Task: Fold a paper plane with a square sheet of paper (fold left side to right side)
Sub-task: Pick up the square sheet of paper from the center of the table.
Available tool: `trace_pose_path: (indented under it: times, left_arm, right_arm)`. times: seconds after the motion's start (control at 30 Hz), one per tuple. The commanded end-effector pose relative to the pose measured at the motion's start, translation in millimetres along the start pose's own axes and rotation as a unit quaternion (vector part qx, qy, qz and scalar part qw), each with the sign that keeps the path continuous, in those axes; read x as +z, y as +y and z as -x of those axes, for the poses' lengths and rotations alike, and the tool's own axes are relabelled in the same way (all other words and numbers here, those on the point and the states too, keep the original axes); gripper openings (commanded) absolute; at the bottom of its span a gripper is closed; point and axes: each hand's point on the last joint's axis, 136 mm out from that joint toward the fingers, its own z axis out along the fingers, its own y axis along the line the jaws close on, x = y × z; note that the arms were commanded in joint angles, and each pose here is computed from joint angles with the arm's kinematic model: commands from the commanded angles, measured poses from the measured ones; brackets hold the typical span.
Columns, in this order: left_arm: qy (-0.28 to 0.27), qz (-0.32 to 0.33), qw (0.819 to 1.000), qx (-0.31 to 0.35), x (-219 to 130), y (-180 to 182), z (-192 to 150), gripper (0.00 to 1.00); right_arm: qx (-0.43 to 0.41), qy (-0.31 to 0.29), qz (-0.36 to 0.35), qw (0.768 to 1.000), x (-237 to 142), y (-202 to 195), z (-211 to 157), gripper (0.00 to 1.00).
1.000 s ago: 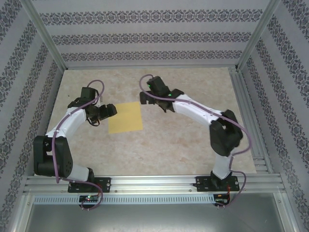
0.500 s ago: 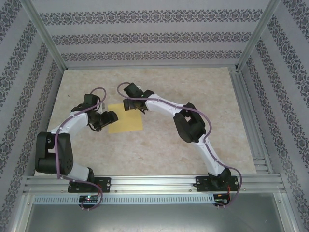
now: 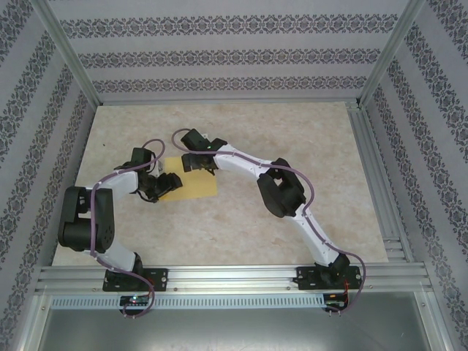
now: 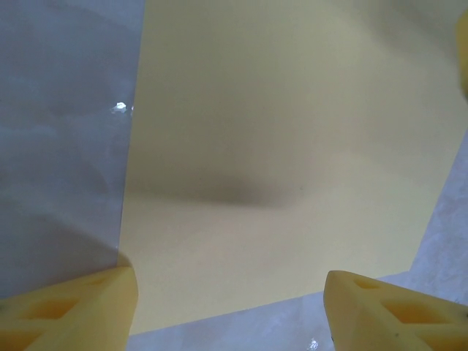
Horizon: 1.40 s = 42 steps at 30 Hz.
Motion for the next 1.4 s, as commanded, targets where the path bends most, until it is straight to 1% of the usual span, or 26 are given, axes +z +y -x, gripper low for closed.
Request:
trace_pose_path:
  times: [0.0,0.13,0.23,0.3,0.47,0.53,0.63,0.83,0.93,1.0,1.03,1.1,1.27,1.37]
  left_arm:
    - [0.002,-0.020,1.000,0.003,7,-6,1,0.69]
    - [0.004,-0.019,1.000,0.002,8,-6,1,0.67]
    - [0.004,-0.019,1.000,0.003,8,-6,1,0.67]
    - [0.005,-0.019,1.000,0.003,9,-6,1,0.67]
    - [0.006,-0.019,1.000,0.003,9,-6,0,0.66]
    - [0.007,-0.019,1.000,0.004,10,-6,0,0.65]
    - [0.005,-0.020,1.000,0.004,9,-7,1,0.61]
    - [0.002,-0.021,1.000,0.004,9,-8,4,0.48]
    - [0.000,-0.021,1.000,0.005,7,-10,6,0.46]
    - [-0.003,-0.022,1.000,0.007,4,-13,8,0.45]
    - [-0.005,-0.024,1.000,0.009,3,-14,9,0.42]
    - [-0.007,-0.028,1.000,0.011,-1,-17,10,0.38]
    - [-0.011,-0.038,0.999,0.015,-6,-25,12,0.24]
    - [-0.009,-0.049,0.999,0.012,-7,-29,12,0.21]
  right_arm:
    - [-0.004,0.017,-0.006,1.000,8,8,-14,0.98]
    - [-0.007,0.023,-0.012,1.000,10,8,-18,0.98]
    - [-0.006,0.030,-0.002,1.000,10,13,-22,0.98]
    - [-0.004,0.036,0.008,0.999,9,18,-26,0.97]
    - [0.017,0.043,0.064,0.997,6,40,-32,0.95]
    - [0.023,0.043,0.071,0.996,6,41,-31,0.95]
    - [0.021,0.038,0.064,0.997,4,38,-29,0.95]
    - [0.025,0.034,0.067,0.997,-2,34,-28,0.92]
    - [0.027,0.035,0.071,0.996,-5,34,-30,0.91]
    - [0.027,0.027,0.068,0.997,-11,31,-25,0.91]
    - [0.029,0.022,0.067,0.997,-15,28,-21,0.91]
    - [0.032,0.009,0.070,0.997,-26,24,-11,0.91]
    - [0.036,-0.042,0.077,0.995,-68,6,16,0.93]
    - [0.047,-0.064,0.084,0.993,-96,-9,22,0.94]
